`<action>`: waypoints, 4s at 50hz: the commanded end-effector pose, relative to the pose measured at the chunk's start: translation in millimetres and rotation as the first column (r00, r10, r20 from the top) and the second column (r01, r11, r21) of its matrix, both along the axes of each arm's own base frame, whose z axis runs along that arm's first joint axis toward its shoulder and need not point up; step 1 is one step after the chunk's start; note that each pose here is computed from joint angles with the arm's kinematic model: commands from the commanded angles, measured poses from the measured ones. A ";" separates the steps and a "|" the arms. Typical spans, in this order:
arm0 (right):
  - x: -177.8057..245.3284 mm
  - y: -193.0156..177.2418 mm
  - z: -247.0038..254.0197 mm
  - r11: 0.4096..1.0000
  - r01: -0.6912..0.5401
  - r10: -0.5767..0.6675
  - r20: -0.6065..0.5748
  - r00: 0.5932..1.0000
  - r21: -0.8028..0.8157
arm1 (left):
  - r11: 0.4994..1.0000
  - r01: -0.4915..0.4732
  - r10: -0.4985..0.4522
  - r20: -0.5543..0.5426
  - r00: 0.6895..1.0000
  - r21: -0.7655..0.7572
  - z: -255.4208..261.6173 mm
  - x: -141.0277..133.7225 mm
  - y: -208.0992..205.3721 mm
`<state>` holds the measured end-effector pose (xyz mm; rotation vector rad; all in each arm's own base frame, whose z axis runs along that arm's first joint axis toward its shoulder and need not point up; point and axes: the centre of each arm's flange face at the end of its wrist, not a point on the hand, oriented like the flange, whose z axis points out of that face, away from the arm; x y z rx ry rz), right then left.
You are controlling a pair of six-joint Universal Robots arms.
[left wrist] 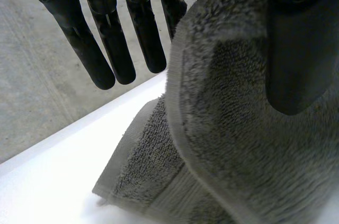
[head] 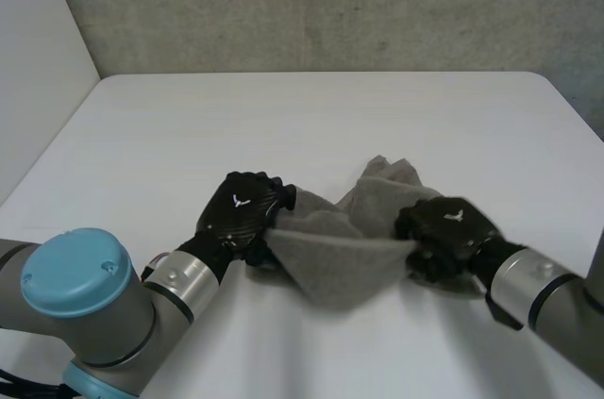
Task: Fold the towel.
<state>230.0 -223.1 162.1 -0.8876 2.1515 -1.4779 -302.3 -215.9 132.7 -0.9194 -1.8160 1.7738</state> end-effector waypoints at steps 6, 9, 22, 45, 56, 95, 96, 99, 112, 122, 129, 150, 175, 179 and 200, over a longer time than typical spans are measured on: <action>-37.7 -44.5 19.1 0.980 0.197 -0.193 0.113 0.975 -0.030 | 1.000 -0.001 0.001 0.004 1.000 0.012 -7.7 0.2 -10.0; -42.8 -48.2 19.1 0.975 0.222 -0.217 0.115 0.970 -0.034 | 1.000 -0.004 0.004 0.008 1.000 0.023 -11.9 -0.8 -12.5; -48.1 -49.8 14.2 0.970 0.245 -0.242 0.117 0.963 -0.007 | 0.993 -0.001 0.008 -0.054 0.998 0.119 -18.0 -4.8 -13.7; -46.1 -43.5 23.0 0.972 0.231 -0.225 0.132 0.965 -0.037 | 0.892 0.010 0.068 -0.156 0.985 0.452 -13.9 -16.4 -23.1; -45.7 -40.8 31.3 0.971 0.228 -0.217 0.139 0.966 -0.067 | 0.899 0.017 0.057 -0.155 0.986 0.438 -26.2 -38.4 -32.7; 41.7 -46.7 221.2 0.355 0.038 0.185 0.110 0.977 -0.934 | 0.935 -0.212 0.051 -0.484 0.874 -0.284 235.7 -30.6 -90.7; 43.1 -40.4 247.7 0.213 0.113 0.200 0.157 0.967 -0.970 | 0.934 -0.213 0.051 -0.484 0.874 -0.286 236.1 -30.6 -90.7; 42.0 -30.5 281.6 0.090 0.216 0.213 0.231 0.950 -0.972 | 0.838 -0.289 0.009 -0.519 0.855 -0.462 288.1 -24.8 -76.5; 58.2 -59.9 237.4 0.455 0.002 0.139 0.073 0.988 -0.890 | 0.708 -0.338 -0.003 -0.481 0.877 -0.620 303.0 0.5 -34.4; 60.6 -53.1 140.4 0.693 -0.214 0.101 -0.200 0.974 -0.689 | 0.917 -0.113 0.069 -0.127 0.989 -0.383 132.7 9.3 -7.2; 47.9 -40.0 89.7 0.798 -0.230 0.065 -0.300 0.952 -0.557 | 0.962 -0.071 0.088 0.052 0.995 -0.264 66.2 20.6 13.9; 16.6 -22.2 21.2 0.902 -0.045 -0.098 -0.305 0.947 -0.429 | 0.967 -0.062 0.092 0.114 0.989 -0.246 45.8 18.4 10.4; 5.6 -22.6 6.0 0.951 0.071 -0.128 -0.174 0.976 -0.302 | 0.967 -0.232 0.215 0.150 0.965 0.106 34.9 82.4 54.8; 5.9 -20.6 5.0 0.952 0.068 -0.124 -0.176 0.976 -0.298 | 0.935 -0.289 0.280 0.075 0.957 0.206 31.6 89.2 44.6; 5.5 -17.1 1.5 0.953 0.065 -0.123 -0.182 0.976 -0.296 | 0.877 -0.330 0.296 0.149 0.944 0.350 -7.5 92.6 32.4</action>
